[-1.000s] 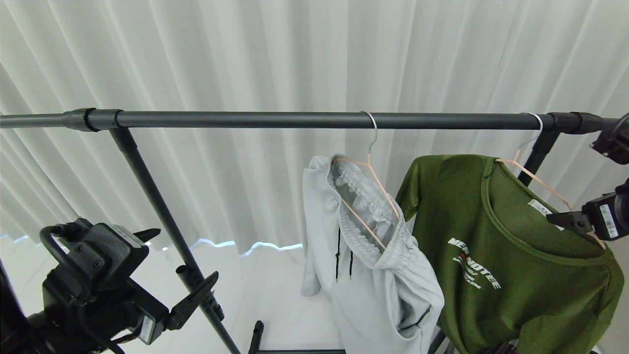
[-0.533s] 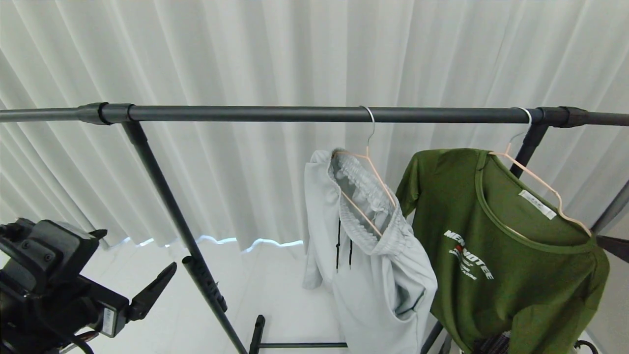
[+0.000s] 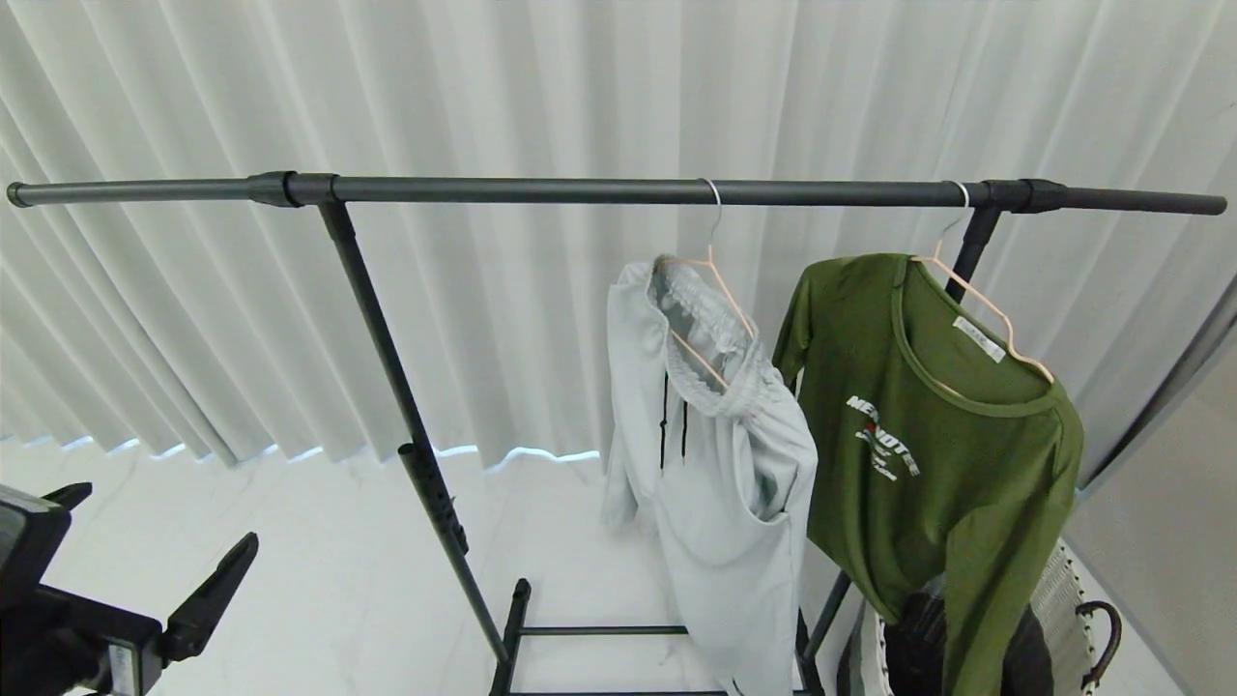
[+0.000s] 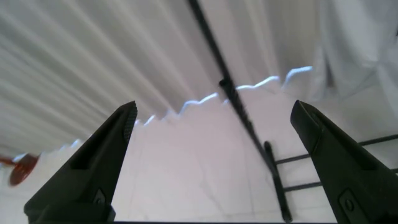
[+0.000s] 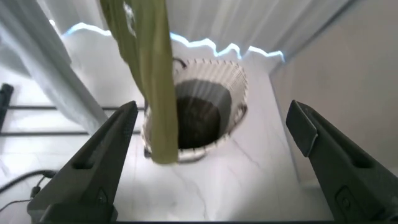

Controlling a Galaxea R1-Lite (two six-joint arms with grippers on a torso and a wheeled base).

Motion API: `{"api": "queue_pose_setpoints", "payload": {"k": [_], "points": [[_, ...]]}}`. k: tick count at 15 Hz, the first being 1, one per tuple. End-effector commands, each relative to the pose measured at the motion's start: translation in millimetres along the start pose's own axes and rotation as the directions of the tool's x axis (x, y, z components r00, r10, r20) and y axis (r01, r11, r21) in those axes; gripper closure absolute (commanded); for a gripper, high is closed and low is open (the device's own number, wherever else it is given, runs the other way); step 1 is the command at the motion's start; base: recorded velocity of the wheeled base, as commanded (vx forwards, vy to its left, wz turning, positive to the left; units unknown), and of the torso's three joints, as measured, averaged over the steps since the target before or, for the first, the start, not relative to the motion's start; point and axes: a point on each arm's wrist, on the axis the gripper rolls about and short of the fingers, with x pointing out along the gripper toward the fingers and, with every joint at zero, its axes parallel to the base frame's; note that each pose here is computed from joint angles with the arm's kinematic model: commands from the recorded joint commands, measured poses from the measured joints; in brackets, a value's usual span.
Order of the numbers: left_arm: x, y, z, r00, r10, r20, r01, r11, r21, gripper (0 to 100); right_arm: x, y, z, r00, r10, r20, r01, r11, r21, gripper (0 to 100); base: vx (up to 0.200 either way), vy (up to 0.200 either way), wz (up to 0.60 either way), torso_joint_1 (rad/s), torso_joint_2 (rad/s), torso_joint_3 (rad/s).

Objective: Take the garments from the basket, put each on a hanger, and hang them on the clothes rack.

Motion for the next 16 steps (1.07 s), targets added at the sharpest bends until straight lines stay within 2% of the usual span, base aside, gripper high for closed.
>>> {"api": "queue_pose_setpoints", "payload": {"k": [1, 2, 4, 5, 7, 9, 11, 12, 16], "points": [[-14.5, 2.1, -6.0, 0.997, 0.081, 0.01, -0.081, 0.997, -0.01, 0, -9.7, 0.5, -11.1, 1.0, -0.022, 0.017, 0.022, 1.0, 0.003, 0, -0.2, 0.0, 0.0, 0.002, 0.0, 0.007], [-16.5, 1.9, -7.7, 0.995, 0.096, 0.005, -0.096, 0.995, -0.011, 0, -11.1, 0.8, -13.7, 1.0, -0.023, 0.018, 0.023, 1.0, 0.003, 0, -0.2, 0.0, 0.0, 0.007, 0.01, 0.002], [-27.2, -0.9, -18.9, 0.984, 0.177, -0.03, -0.177, 0.984, -0.013, 0, -17.6, 3.0, -30.6, 0.999, -0.025, 0.021, 0.025, 1.0, 0.0, 0, -0.2, 0.0, 0.0, 0.005, 0.0, 0.002], [-31.1, -3.2, -26.1, 0.975, 0.213, -0.065, -0.214, 0.977, -0.011, 0, -21.0, 4.1, -39.0, 0.999, -0.025, 0.025, 0.025, 1.0, -0.003, 0, -0.2, 0.0, 0.0, 0.007, 0.0, 0.002], [-39.6, -3.3, -34.0, 0.941, 0.305, -0.145, -0.31, 0.951, -0.009, 0, -28.5, 6.8, -59.2, 0.999, -0.027, 0.041, 0.028, 1.0, -0.007, 0, -0.2, 0.0, 0.0, 0.002, 0.0, 0.0], [-49.2, -3.7, -40.5, 0.92, 0.348, -0.179, -0.36, 0.932, -0.034, 0, -34.7, 9.9, -82.2, 0.998, -0.033, 0.058, 0.034, 0.999, -0.007, 0, 0.0, 0.0, 0.0, 0.0, 0.0, 0.0], [-62.0, -5.9, -50.3, 0.881, 0.411, -0.234, -0.429, 0.903, -0.033, 0, -38.6, 12.3, -103.8, 0.995, -0.06, 0.074, 0.062, 0.998, -0.017, 0, 0.0, 0.0, 0.0, 0.0, 0.0, 0.0], [-69.0, -8.4, -54.9, 0.869, 0.43, -0.246, -0.453, 0.89, -0.045, 0, -40.6, 13.4, -112.9, 0.994, -0.067, 0.09, 0.069, 0.997, -0.021, 0, 0.0, 0.0, 0.0, 0.0, 0.0, 0.0], [-102.4, -25.0, -78.1, 0.867, 0.474, -0.154, -0.491, 0.866, -0.095, 0, -44.1, 18.2, -147.0, 0.985, -0.071, 0.16, 0.077, 0.997, -0.028, 0, 0.0, 0.0, 0.0, 0.0, 0.0, 0.0]]}}
